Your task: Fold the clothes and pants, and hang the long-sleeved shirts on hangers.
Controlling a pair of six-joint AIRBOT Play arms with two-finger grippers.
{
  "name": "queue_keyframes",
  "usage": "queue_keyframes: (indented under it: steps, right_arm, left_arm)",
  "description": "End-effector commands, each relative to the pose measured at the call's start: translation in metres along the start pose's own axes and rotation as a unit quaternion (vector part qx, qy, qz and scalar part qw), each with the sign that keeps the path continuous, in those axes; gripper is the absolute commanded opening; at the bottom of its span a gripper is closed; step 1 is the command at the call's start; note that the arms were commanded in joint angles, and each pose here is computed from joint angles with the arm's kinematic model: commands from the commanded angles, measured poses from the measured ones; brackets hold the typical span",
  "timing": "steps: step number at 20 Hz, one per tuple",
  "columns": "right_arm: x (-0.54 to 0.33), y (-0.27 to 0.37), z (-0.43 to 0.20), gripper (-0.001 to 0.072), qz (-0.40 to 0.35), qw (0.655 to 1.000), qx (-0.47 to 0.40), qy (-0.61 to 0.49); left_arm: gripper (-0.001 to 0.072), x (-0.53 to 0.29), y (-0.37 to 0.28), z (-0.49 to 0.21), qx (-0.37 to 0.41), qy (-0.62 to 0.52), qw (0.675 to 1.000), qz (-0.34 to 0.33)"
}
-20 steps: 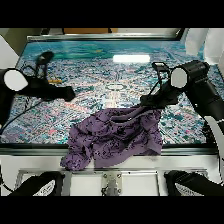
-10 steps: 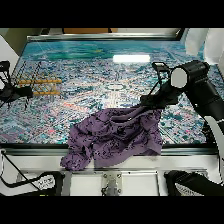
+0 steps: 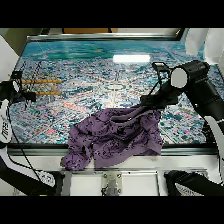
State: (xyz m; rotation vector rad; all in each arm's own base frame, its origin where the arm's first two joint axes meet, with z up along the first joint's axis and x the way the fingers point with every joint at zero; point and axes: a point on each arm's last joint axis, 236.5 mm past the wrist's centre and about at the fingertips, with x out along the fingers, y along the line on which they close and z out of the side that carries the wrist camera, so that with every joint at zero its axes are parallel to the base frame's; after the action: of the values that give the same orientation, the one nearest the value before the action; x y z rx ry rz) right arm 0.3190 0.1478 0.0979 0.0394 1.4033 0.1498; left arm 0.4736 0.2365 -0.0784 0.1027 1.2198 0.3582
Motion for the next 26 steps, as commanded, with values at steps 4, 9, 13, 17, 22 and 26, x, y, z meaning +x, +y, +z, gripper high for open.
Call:
queue_keyframes:
  steps: [4, 9, 13, 17, 22, 26]
  right_arm:
    - [0.0, 0.0, 0.0, 0.0019, 0.0, 1.0, 0.0, 0.0]
    - [0.0, 0.0, 0.0, 0.0019, 0.0, 1.0, 0.0, 0.0]
    - [0.0, 0.0, 0.0, 0.0019, 0.0, 1.0, 0.0, 0.0]
    - [0.0, 0.0, 0.0, 0.0019, 0.0, 1.0, 0.0, 0.0]
    - [0.0, 0.0, 0.0, 0.0019, 0.0, 1.0, 0.0, 0.0]
    - [0.0, 0.0, 0.0, 0.0019, 0.0, 1.0, 0.0, 0.0]
  left_arm:
    - [0.0712, 0.047, -0.003, -0.001, 0.008, 0.04, 0.999, 0.002]
    - [0.0652, 0.056, -0.007, -0.012, 0.008, 0.065, 0.998, -0.001]
    - [0.0137, 0.054, -0.006, -0.014, 0.006, 0.069, 0.998, -0.001]
    - [0.0019, 0.052, -0.007, -0.014, 0.008, 0.07, 0.998, -0.001]
    - [0.0018, 0.016, 0.006, 0.007, -0.001, 0.037, 0.999, 0.007]
    - [0.0018, -0.051, 0.011, 0.033, 0.0, -0.009, 1.0, 0.016]
